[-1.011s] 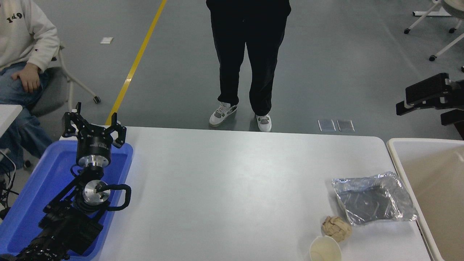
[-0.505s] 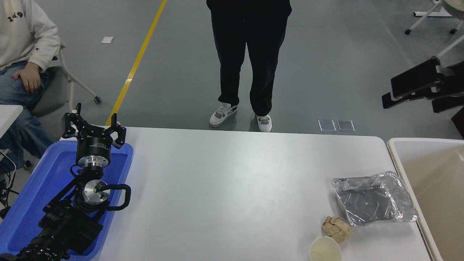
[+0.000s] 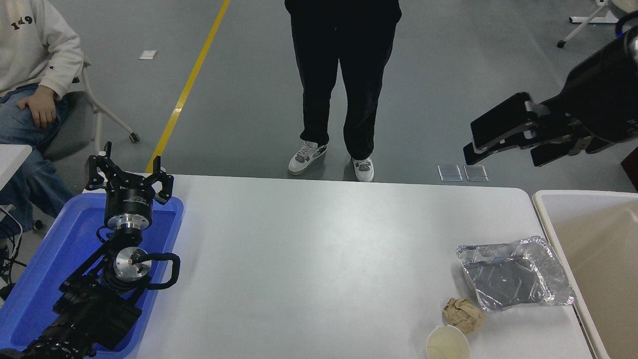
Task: Pick up paper cup place in dustbin
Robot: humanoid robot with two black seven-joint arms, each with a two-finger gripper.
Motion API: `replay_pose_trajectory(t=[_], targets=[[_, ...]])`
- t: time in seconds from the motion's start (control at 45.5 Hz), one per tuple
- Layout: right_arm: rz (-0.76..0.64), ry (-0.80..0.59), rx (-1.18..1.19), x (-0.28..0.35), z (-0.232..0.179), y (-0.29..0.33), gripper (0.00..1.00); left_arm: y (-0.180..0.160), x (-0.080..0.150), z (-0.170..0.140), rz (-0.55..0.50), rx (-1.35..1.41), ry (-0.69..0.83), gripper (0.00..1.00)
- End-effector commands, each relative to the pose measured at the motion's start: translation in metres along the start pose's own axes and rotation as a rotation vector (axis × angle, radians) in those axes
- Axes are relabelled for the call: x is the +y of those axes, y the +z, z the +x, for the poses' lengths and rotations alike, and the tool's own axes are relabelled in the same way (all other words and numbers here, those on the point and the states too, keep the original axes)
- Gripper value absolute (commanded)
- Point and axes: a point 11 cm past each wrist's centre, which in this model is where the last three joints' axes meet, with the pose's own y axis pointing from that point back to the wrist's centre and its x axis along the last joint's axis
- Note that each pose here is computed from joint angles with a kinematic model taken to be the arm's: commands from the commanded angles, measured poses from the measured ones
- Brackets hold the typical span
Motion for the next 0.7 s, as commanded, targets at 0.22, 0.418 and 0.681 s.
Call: replay_pose_trajectory(t=[0.22, 0.418, 0.681], targets=[[-0.062, -0.143, -0.138, -0.04, -0.022, 0.051, 1.0, 0.0, 0.0, 0.0, 0.0, 0.0, 0.0, 0.99], [-0.062, -0.202, -0.175, -0.057, -0.034, 0.065, 1.0, 0.0, 0.0, 0.0, 0.0, 0.0, 0.0, 0.99], [-0.044, -0.29, -0.237, -0.081, -0.054, 0.083, 1.0, 0.0, 0.0, 0.0, 0.0, 0.0, 0.0, 0.99]])
